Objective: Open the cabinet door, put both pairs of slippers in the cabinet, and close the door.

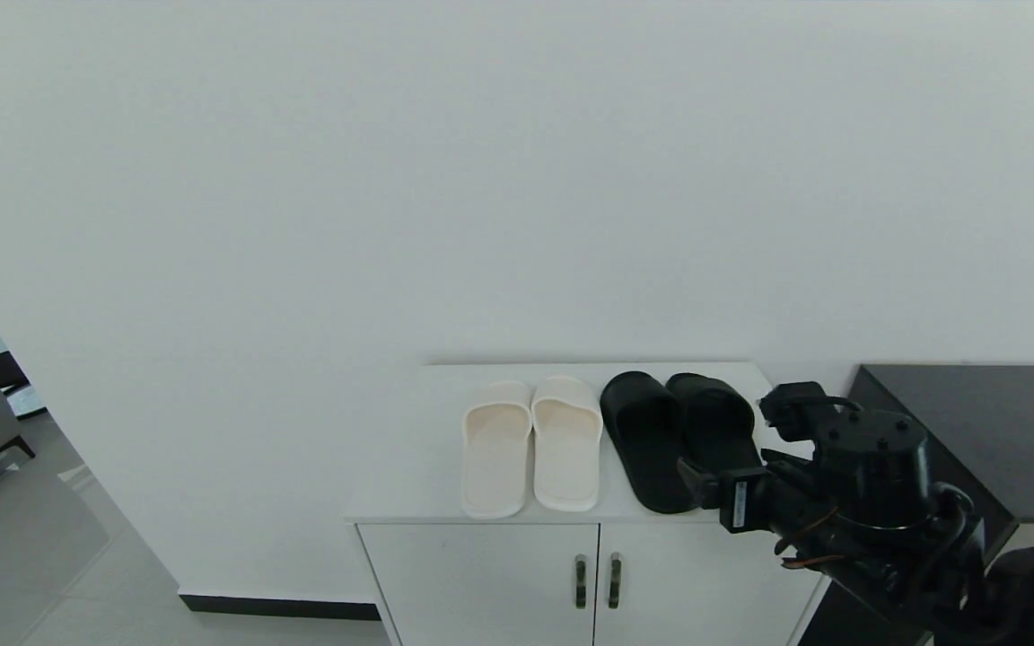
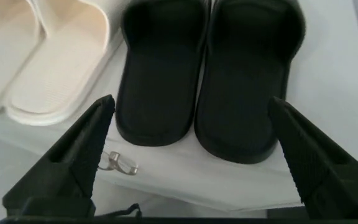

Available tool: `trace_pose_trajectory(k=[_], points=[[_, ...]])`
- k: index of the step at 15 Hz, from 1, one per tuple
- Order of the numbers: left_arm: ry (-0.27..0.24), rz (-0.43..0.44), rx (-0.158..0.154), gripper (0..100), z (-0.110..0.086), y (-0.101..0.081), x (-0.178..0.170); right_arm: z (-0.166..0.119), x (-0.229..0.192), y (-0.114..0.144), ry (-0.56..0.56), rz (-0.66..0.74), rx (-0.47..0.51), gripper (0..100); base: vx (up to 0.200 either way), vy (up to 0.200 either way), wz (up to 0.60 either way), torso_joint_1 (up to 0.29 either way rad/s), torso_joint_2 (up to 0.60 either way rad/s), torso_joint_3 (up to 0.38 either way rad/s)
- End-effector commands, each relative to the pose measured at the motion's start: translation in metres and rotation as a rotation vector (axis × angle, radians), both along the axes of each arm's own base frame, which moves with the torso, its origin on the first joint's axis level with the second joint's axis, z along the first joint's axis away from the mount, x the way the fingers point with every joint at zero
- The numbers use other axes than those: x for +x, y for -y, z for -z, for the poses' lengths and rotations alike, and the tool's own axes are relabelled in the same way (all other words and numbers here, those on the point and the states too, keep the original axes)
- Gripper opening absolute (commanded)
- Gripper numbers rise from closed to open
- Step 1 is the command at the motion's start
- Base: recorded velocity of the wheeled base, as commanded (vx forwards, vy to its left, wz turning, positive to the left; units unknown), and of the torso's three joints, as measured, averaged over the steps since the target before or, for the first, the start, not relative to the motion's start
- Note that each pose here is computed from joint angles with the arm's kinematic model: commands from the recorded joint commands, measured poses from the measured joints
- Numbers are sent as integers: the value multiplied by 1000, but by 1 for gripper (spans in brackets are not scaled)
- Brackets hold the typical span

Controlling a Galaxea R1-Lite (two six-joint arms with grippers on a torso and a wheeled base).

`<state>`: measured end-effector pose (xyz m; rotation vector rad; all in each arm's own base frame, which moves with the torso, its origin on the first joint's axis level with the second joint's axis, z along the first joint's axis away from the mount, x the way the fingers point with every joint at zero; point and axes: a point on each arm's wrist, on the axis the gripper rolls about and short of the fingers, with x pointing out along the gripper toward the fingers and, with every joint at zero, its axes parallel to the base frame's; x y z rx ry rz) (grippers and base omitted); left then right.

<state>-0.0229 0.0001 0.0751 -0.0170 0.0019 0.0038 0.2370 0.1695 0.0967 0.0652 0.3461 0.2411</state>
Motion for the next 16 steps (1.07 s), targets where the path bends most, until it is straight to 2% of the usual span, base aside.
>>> trace_pose_trajectory(k=[1, 4, 12, 16], points=[[-1, -1, 0, 0, 0, 0, 0, 20, 13, -10, -35, 4, -37, 100, 0, 0, 0, 0, 0, 0], [-1, -1, -1, 0, 0, 0, 0, 22, 32, -23, -11, 10, -27, 100, 0, 0, 0, 0, 0, 0], [-1, -1, -1, 0, 0, 0, 0, 38, 84, -27, 21, 105, -67, 100, 0, 0, 0, 0, 0, 0], [-1, -2, -1, 0, 0, 0, 0, 32, 105, -35, 20, 117, -68, 100, 0, 0, 0, 0, 0, 0]])
